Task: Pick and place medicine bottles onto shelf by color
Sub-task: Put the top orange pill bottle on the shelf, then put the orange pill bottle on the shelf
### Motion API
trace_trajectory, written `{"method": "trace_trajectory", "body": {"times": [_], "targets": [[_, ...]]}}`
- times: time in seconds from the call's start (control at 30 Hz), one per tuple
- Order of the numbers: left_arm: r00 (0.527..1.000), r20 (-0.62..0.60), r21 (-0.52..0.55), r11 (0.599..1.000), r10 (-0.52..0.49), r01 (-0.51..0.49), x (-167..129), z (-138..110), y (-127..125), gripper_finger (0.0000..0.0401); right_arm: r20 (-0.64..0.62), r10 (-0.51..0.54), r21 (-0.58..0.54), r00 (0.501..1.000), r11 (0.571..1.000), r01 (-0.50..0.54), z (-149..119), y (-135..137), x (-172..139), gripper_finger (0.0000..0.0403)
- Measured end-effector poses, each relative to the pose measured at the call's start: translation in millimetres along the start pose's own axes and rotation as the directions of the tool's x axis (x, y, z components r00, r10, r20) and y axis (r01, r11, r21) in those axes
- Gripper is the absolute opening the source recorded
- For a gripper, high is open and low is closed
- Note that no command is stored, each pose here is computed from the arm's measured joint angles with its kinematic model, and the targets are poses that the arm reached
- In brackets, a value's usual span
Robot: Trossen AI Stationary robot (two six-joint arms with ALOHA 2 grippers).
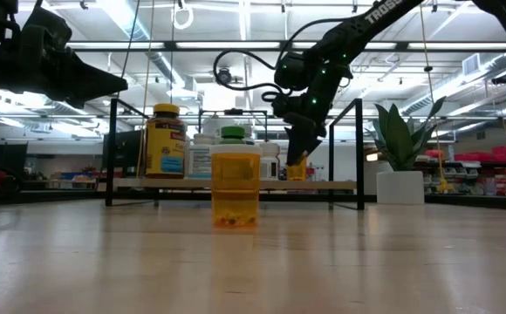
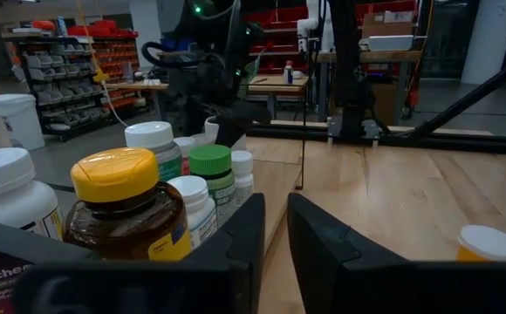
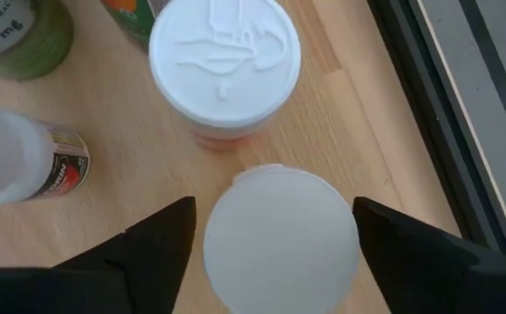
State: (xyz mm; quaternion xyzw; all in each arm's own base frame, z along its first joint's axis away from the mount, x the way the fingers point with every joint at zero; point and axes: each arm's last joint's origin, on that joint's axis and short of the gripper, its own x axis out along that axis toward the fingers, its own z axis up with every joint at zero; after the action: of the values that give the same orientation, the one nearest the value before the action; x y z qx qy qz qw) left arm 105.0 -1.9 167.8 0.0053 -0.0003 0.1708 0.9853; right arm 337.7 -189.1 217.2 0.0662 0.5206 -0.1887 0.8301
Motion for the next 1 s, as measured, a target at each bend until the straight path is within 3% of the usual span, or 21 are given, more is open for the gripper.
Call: {"method": "trace_trajectory", "body": {"times": [0.3,0.5,0.73,1.0], "targets": [[1.000,0.000,0.000,1.000,0.000,0.000,0.0,-0.1,0.0,0.0058,0.000,0.005,-0.001,1.000,1.000,-0.005,18.4,3.8,-24.7,0.0363],[1.000,0.000,0.000,1.000,0.000,0.000,0.0,-0.1,0.0,0.0058,-0.006,-0.083,-0.053,0.997,0.995,0.083,37.5,21.8,-58.1,0.0364],[1.000,0.000,0.000,1.000,0.000,0.000,0.0,0.0,0.0,0.0063,0.134,0.047,-0.156,0.990,0.987,-0.026,55.3,87.0,-80.2,0.0358],[1.000,0.000,0.000,1.000,0.000,0.000,0.0,0.0,0.0,0.0056,0.192,0.288,-0.279,0.938,0.933,-0.229,41.2,182.8,-85.6,0.0356]]}}
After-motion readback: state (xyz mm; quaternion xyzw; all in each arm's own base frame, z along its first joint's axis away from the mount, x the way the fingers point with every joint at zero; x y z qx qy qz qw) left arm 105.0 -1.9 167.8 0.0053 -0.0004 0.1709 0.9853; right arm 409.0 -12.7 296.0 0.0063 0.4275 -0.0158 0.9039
